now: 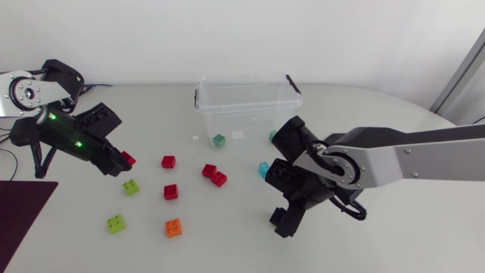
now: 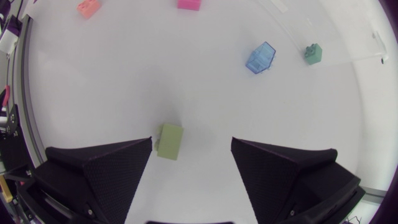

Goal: Pick up the duplo bricks and place them in the container

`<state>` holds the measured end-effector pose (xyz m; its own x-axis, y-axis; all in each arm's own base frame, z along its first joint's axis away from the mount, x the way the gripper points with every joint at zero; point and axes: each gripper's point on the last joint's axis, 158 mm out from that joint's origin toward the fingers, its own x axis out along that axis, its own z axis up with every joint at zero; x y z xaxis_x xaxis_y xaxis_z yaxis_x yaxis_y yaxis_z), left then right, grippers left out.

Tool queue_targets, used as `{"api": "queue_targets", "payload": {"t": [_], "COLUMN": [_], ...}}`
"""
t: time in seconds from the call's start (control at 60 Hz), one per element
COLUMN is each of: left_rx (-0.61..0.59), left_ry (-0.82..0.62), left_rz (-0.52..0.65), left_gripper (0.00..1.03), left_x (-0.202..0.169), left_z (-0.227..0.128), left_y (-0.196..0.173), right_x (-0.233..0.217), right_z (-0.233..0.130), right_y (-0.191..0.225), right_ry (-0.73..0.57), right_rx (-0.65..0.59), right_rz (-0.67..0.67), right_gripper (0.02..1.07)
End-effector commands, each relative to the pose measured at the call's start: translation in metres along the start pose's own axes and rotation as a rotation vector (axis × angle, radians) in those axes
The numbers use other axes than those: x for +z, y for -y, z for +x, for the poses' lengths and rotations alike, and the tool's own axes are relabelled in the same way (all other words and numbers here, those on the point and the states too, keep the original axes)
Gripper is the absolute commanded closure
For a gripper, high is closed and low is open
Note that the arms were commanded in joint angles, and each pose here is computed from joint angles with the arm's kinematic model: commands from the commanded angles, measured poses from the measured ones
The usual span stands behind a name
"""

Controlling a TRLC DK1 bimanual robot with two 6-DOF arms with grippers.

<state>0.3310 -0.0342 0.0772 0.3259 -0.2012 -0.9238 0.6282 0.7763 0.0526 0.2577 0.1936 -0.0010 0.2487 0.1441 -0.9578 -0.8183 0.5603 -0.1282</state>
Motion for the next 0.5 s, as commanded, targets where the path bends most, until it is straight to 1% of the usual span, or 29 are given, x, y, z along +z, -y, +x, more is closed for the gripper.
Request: {"api": "queue_targets", "payload": {"t": [0.0,0.033,0.167,0.283,0.333,0.367,0.383,0.417,0.483], "left_rx": [0.001,-0.003,-0.019,-0.012,-0.009,-0.028,-0.032,-0.031,-0.052], "left_ry": [0.066,0.081,0.205,0.285,0.321,0.361,0.375,0.4,0.44], "left_rz": [-0.022,-0.021,-0.048,-0.066,-0.064,-0.068,-0.066,-0.073,-0.075], "left_gripper": [0.79,0.79,0.79,0.79,0.79,0.79,0.78,0.78,0.78], "left_x": [0.026,0.033,0.077,0.105,0.118,0.133,0.14,0.149,0.169], "left_z": [-0.016,-0.019,-0.037,-0.044,-0.046,-0.048,-0.05,-0.053,-0.053], "left_y": [0.004,0.006,0.014,0.015,0.017,0.023,0.026,0.026,0.034], "right_x": [-0.017,-0.018,-0.025,-0.024,-0.024,-0.024,-0.023,-0.023,-0.022], "right_z": [0.013,0.016,0.026,0.032,0.034,0.035,0.035,0.035,0.034], "right_y": [-0.013,-0.017,-0.024,-0.024,-0.023,-0.022,-0.021,-0.021,-0.021], "right_ry": [-0.064,-0.071,-0.104,-0.106,-0.105,-0.102,-0.098,-0.093,-0.085], "right_rx": [0.021,0.025,0.036,0.036,0.035,0.033,0.033,0.034,0.041], "right_rz": [0.003,-0.001,0.002,0.017,0.022,0.026,0.03,0.034,0.041], "right_gripper": [0.16,0.16,0.17,0.3,0.31,0.41,0.5,0.6,0.74]}}
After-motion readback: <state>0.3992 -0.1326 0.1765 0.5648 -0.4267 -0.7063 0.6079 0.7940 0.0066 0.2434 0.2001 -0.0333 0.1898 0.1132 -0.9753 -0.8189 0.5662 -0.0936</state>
